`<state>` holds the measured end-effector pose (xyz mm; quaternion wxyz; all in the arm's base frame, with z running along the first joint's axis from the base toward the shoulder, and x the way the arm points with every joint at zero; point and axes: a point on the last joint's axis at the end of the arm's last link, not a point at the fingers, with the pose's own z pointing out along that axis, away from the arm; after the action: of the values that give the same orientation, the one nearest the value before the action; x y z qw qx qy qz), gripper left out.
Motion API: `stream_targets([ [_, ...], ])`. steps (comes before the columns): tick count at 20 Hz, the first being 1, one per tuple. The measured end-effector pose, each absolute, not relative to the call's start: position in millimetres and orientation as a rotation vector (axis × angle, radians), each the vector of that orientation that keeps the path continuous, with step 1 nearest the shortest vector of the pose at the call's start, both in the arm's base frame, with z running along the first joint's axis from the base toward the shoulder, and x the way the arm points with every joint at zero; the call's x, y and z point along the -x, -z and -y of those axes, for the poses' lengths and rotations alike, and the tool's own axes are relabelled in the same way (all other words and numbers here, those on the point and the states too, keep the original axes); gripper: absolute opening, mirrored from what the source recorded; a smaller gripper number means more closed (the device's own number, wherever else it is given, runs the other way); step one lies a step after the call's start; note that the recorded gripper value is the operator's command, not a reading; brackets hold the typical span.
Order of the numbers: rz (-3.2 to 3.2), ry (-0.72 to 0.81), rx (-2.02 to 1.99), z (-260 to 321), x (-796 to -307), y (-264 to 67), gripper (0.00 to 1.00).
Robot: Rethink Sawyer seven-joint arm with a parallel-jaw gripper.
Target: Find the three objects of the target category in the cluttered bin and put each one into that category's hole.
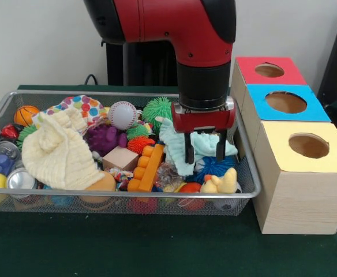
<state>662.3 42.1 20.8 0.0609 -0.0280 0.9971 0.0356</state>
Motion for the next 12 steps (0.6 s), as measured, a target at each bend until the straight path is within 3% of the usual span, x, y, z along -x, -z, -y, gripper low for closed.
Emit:
stream_targets([
  [12,-3.014,-0.116,0.067,-42.8,-664.8,-24.0,1.0],
])
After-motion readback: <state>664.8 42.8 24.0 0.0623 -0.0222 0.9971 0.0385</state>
